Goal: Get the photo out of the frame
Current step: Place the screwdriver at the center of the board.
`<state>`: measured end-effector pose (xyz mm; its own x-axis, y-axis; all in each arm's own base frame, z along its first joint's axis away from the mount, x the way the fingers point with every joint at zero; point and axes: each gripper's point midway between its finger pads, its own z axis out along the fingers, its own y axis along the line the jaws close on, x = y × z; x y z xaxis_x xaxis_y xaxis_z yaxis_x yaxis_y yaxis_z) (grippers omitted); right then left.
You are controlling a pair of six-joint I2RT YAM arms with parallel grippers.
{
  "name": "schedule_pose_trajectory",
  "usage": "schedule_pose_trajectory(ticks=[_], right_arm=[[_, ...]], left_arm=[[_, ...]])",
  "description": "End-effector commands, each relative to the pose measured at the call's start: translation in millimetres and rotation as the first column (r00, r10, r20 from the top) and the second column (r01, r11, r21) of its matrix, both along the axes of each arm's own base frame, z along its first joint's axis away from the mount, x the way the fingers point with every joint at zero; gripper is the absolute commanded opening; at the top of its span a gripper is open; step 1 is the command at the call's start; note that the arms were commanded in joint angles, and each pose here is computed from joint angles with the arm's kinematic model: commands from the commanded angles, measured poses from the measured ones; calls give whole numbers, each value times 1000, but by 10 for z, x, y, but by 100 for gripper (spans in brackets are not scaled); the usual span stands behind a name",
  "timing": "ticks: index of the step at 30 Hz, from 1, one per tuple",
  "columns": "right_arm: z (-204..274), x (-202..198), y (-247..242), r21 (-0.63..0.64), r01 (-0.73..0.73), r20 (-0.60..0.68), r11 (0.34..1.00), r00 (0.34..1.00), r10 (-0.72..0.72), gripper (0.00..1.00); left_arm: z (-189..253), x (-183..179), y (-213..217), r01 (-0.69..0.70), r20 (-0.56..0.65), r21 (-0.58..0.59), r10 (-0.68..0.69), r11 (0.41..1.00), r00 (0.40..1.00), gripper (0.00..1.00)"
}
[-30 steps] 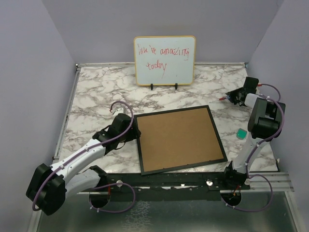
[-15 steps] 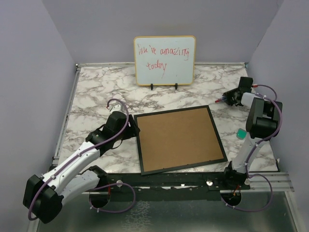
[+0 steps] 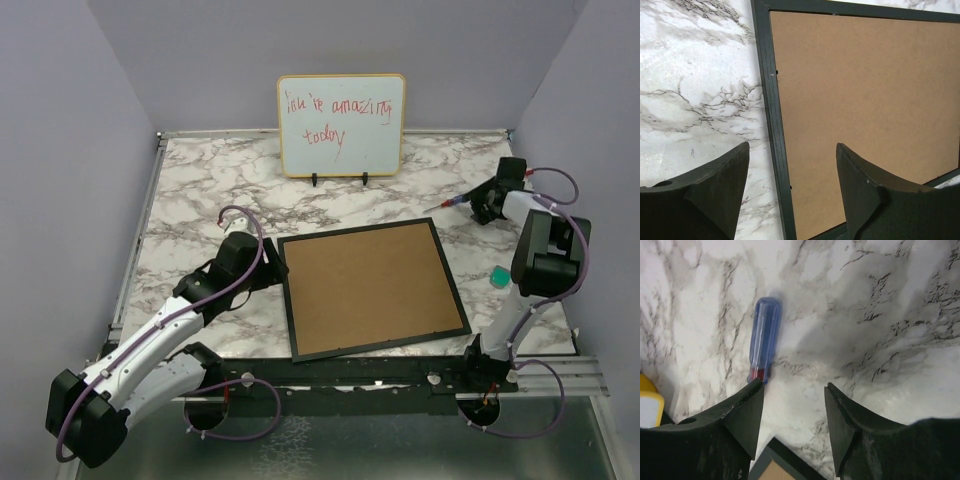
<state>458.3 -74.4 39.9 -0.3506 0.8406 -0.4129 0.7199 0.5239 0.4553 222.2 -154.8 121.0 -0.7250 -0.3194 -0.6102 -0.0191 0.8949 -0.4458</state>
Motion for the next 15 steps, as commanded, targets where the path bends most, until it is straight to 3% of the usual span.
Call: schedule_pose_trajectory(ticks=[1,4,6,8,11,15], right_arm=[[560,-106,95,-100,-174,88,980,979,183,58],[766,-222,350,-105,-342,138,934,925,355,63],[701,-384,583,-49,-474,101,879,873,476,65],[588,-618,740,-42,-525,13,850,851,526,67],[501,-948,1034,-30,-588,-2,808,809,588,71],[309,-1289,1062,-3,-597,-85,802,800,594,74]], left_arm=[[11,-32,5,4,-6,-11,-4,1000,1000,71],[-52,-22,5,-1,-19,-4,1,1000,1000,72],[-122,-22,-6,-6,-33,-8,5,1000,999,73],[-222,-32,-43,-8,-58,-30,7,1000,998,75],[-333,-51,-128,-20,-95,-86,12,996,995,75],[-441,-101,-232,-11,-115,-166,-8,986,993,77]])
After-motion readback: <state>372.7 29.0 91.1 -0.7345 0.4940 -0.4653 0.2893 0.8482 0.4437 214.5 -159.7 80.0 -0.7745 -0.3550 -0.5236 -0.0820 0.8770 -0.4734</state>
